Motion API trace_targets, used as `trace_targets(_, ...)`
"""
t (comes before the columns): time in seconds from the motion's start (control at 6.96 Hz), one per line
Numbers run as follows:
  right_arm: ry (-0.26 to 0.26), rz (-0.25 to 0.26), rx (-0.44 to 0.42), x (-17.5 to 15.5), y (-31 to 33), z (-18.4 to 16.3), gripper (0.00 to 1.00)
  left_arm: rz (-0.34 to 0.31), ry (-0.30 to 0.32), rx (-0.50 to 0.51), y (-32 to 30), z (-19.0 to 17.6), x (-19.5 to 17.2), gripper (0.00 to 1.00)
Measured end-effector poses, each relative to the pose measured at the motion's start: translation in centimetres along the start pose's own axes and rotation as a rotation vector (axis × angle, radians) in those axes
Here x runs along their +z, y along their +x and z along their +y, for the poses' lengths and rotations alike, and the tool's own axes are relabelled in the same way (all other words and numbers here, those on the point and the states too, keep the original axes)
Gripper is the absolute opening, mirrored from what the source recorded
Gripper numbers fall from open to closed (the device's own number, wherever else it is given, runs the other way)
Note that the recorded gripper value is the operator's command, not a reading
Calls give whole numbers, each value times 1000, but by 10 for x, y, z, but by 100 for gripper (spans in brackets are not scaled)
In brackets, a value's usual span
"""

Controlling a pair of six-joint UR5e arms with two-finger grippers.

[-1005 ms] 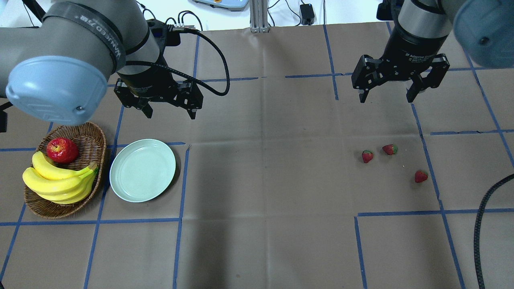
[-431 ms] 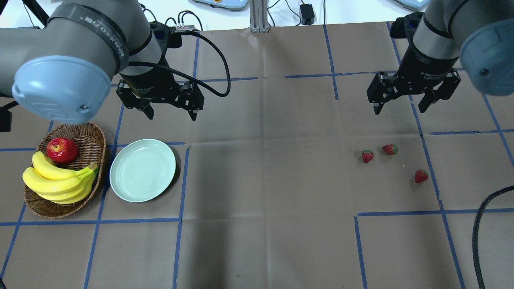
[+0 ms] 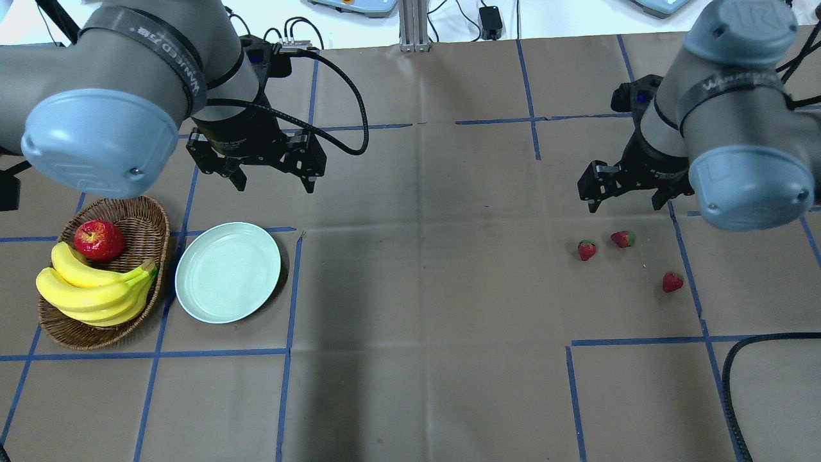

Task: Collect all strawberries into plate
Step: 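Move the right gripper over the strawberries and lower it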

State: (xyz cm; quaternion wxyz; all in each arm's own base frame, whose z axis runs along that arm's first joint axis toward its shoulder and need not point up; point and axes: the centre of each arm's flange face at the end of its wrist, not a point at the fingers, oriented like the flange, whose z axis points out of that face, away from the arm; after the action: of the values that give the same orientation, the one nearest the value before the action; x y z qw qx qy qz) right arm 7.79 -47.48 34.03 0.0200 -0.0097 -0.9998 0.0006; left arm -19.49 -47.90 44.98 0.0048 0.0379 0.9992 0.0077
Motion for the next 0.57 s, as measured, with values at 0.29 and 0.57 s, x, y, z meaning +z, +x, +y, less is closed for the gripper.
trace_targets(0.29, 18, -1, 10, 56, -2, -6, 100, 0, 3, 4, 0, 2, -2, 100)
trace_targets(0.57, 19, 2, 11, 112, -3, -19, 100, 0, 2, 9, 0, 3, -1, 100)
